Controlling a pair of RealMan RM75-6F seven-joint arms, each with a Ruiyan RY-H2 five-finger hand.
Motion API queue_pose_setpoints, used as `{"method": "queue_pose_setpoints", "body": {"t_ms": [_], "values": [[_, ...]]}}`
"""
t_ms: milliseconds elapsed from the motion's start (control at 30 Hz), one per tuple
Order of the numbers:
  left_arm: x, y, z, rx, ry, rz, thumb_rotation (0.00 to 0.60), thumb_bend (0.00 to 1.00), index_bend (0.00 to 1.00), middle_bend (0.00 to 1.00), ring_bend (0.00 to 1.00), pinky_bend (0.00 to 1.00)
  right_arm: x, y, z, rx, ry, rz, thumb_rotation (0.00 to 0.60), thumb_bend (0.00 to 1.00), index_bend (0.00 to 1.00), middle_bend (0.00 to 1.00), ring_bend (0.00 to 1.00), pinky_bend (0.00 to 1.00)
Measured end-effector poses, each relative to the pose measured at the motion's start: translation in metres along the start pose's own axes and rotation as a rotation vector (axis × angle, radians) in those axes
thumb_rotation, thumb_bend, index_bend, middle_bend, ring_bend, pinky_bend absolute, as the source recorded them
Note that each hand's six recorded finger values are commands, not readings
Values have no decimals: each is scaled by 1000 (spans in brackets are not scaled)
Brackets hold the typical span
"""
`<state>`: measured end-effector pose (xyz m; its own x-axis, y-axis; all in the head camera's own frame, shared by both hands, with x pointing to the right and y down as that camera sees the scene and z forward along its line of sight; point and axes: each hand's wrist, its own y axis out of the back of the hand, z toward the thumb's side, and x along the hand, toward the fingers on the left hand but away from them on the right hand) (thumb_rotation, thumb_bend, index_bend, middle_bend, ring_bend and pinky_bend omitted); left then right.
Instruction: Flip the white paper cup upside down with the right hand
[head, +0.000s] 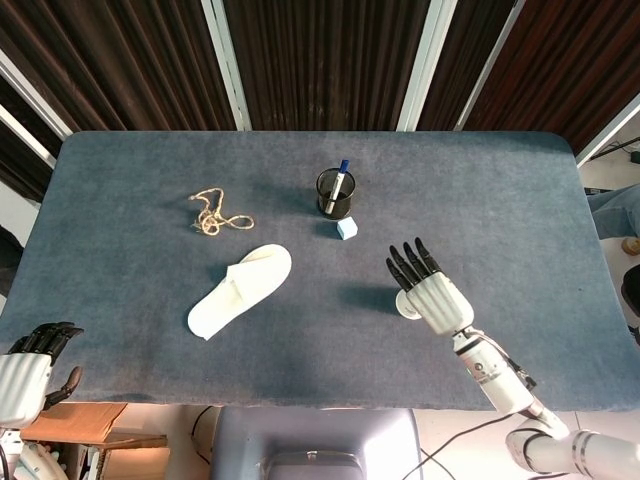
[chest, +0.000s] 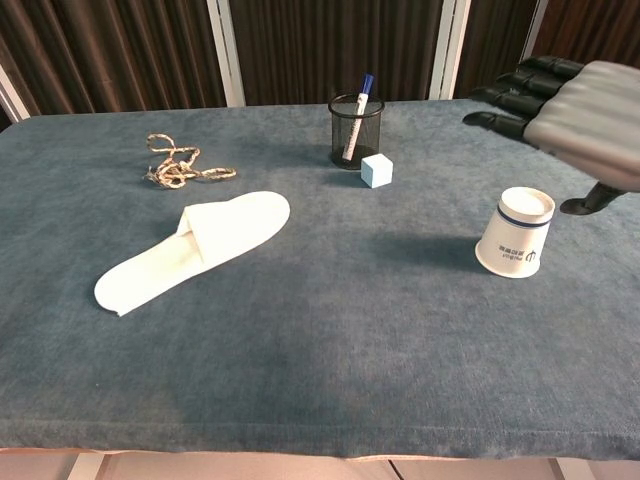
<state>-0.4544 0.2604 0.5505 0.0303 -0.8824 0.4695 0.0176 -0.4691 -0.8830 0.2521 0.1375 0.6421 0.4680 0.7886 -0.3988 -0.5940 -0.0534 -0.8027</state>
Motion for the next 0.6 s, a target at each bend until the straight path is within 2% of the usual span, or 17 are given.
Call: {"method": "queue_pose_setpoints", "body": {"t_ms": [133, 233, 433, 600], "values": [[0, 0, 1, 3, 0, 1, 600, 348, 291, 219, 197, 344, 28, 13, -27, -304, -82, 67, 600, 199, 36, 49, 0, 115], [1, -1, 1, 6, -2, -1, 600, 349, 291, 219, 197, 345, 48, 13, -51, -467, -155, 119, 600, 245, 30, 36, 0, 96], [1, -2, 2, 14, 1, -3, 600, 348, 291, 219, 197, 345, 80, -5, -89, -664, -298, 166, 600, 302, 20, 33, 0, 97], [2, -2, 1, 16, 7, 2, 600, 348, 285, 218, 198, 344, 100, -24, -112, -715, -395, 184, 600, 302, 20, 33, 0, 97]]}}
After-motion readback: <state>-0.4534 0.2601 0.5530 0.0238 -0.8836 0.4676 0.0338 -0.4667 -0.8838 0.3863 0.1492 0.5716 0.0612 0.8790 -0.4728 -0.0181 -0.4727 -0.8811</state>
